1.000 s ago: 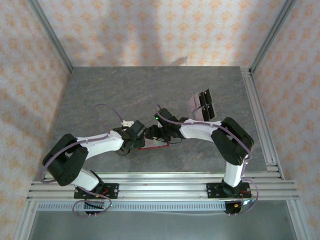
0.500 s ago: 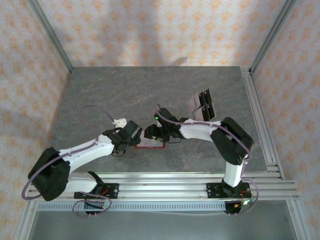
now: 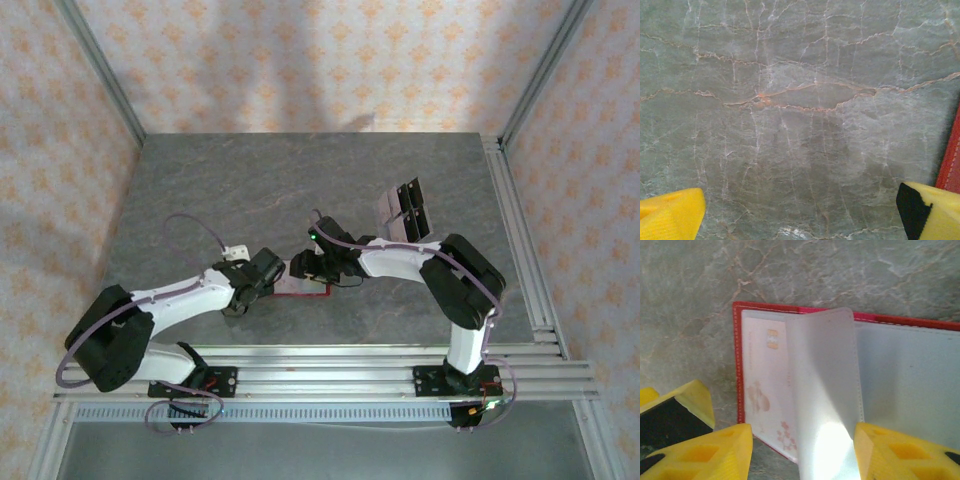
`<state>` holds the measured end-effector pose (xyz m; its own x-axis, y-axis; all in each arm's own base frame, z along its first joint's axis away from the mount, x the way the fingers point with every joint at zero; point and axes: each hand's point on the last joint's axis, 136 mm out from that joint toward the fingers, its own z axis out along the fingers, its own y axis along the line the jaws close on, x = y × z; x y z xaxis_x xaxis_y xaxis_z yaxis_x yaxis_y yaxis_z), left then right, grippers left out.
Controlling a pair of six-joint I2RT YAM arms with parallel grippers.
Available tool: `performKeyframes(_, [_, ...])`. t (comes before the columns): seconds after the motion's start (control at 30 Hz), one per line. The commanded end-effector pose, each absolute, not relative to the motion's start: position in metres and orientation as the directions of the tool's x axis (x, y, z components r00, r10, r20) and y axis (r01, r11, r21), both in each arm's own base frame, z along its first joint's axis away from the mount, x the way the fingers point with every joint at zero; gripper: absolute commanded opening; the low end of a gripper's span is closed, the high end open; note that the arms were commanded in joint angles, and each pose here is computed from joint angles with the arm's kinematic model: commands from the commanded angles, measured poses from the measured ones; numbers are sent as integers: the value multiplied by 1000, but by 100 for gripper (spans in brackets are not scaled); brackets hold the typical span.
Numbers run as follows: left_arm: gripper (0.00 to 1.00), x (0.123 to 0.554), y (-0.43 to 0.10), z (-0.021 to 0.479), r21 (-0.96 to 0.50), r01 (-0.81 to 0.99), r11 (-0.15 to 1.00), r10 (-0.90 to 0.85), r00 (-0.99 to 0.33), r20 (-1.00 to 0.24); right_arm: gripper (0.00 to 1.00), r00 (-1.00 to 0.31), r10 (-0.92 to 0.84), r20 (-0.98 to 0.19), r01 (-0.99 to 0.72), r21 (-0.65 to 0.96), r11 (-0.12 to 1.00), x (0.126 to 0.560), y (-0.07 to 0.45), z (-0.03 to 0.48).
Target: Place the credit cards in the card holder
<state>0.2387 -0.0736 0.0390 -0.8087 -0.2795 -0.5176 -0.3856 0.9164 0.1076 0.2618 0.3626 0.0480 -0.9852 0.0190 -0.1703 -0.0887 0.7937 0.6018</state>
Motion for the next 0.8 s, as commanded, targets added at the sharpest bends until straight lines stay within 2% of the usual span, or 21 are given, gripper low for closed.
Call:
performKeyframes(0.0, [100, 240, -71, 36, 123, -390, 912, -273, -805, -527, 55, -977, 11, -212, -105, 531, 841, 268, 352, 46])
performKeyframes(0.77, [100, 241, -75, 30, 126, -372, 920, -259, -817, -516, 55, -970, 35, -239, -84, 470, 878, 278, 324, 43])
